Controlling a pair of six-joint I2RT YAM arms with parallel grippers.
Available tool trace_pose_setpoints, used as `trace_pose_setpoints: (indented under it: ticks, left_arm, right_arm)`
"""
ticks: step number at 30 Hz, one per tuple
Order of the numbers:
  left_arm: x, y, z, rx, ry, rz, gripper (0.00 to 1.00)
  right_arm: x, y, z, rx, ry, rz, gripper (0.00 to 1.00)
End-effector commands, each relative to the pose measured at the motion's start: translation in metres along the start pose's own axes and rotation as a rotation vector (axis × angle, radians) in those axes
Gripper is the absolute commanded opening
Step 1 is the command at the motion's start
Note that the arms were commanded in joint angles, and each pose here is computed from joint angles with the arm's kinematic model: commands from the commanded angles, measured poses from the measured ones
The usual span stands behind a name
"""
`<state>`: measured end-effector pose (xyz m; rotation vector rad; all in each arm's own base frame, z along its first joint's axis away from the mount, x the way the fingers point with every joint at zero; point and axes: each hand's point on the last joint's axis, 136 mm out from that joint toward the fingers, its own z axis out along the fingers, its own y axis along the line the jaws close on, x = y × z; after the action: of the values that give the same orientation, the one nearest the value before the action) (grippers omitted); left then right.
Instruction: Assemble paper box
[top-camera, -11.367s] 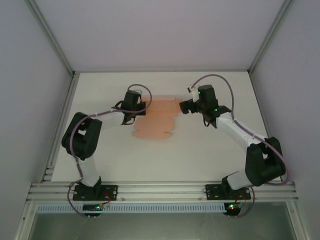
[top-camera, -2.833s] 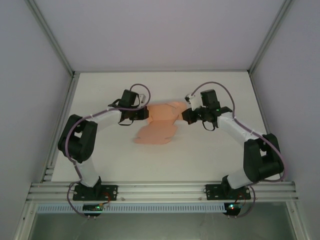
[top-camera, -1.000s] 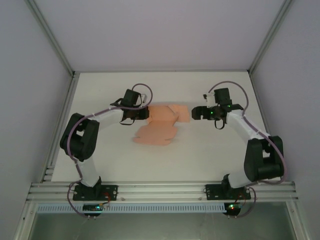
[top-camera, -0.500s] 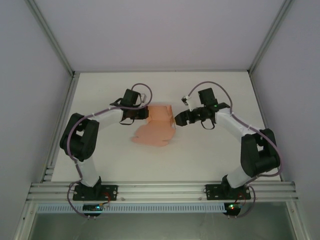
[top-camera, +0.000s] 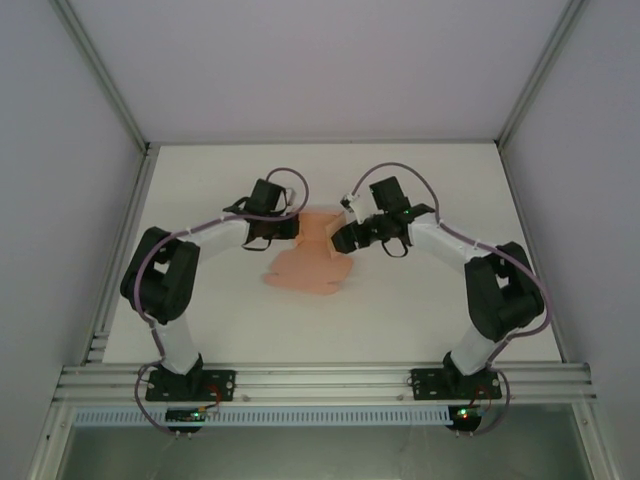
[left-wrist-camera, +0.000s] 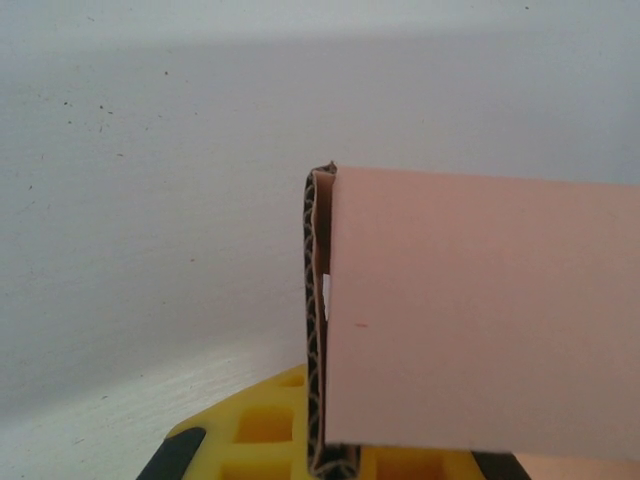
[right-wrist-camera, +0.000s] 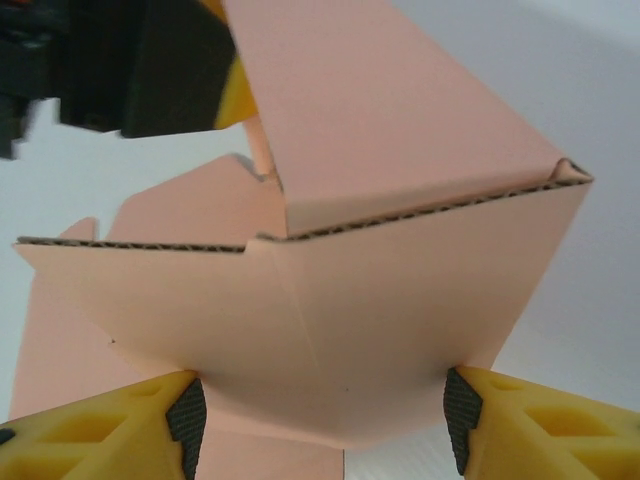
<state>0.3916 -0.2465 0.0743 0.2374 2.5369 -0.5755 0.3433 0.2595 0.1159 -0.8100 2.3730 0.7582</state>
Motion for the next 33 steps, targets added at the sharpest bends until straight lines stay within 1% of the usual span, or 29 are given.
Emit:
trace_pose_setpoints:
  ticks: [1,3,6,11,12,13,15,18,22,23,25,28,30,32,33]
  left_arm:
    - [0.01,-0.012,-0.003,-0.001,0.047,0.047,0.0]
    - [0.012,-0.015,-0.001,0.002,0.054,0.064,0.0]
    - [0.016,-0.019,0.001,0.004,0.069,0.088,0.0]
    - [0.02,-0.023,0.006,-0.004,0.095,0.117,0.0]
    - [0.021,-0.024,0.007,-0.007,0.099,0.122,0.0]
    - [0.021,-0.025,0.008,-0.014,0.1,0.129,0.0]
    - [0.022,-0.026,0.01,-0.03,0.102,0.146,0.0]
    - [0.024,-0.027,0.012,-0.053,0.108,0.158,0.0]
    - [0.023,-0.028,0.014,-0.078,0.106,0.143,0.0]
    - [0.022,-0.027,0.014,-0.094,0.098,0.136,0.0]
    - [0.019,-0.025,0.014,-0.146,0.081,0.121,0.0]
    - [0.016,-0.02,0.013,-0.248,0.057,0.102,0.0]
    - [0.019,-0.012,0.01,-0.339,0.055,0.08,0.0]
    - [0.022,0.001,0.007,-0.427,0.055,0.043,0.0]
    - [0.024,0.011,0.005,-0.479,0.052,0.023,0.0]
  right_arm:
    - [-0.007,-0.026,0.013,0.16,-0.027,0.015,0.67]
    - [-0.005,-0.039,0.019,0.229,-0.03,0.02,0.67]
    - [0.004,-0.054,0.028,0.28,-0.013,0.055,0.66]
    - [0.005,-0.061,0.041,0.286,-0.046,0.041,0.62]
    - [0.006,-0.061,0.043,0.282,-0.056,0.038,0.6]
    - [0.007,-0.06,0.046,0.269,-0.068,0.04,0.56]
    - [0.007,-0.065,0.048,0.282,-0.091,0.043,0.51]
    - [0.004,-0.077,0.047,0.367,-0.127,0.033,0.35]
    - [0.001,-0.084,0.045,0.455,-0.2,0.065,0.21]
    - [-0.001,-0.085,0.044,0.476,-0.221,0.078,0.17]
    - [0.0,-0.097,0.038,0.57,-0.246,0.146,0.1]
    - [0.006,-0.112,0.032,0.71,-0.256,0.239,0.07]
    - [0.014,-0.121,0.031,0.793,-0.224,0.298,0.05]
    - [0.021,-0.132,0.024,0.894,-0.208,0.356,0.05]
    - [0.029,-0.136,0.02,0.938,-0.194,0.413,0.05]
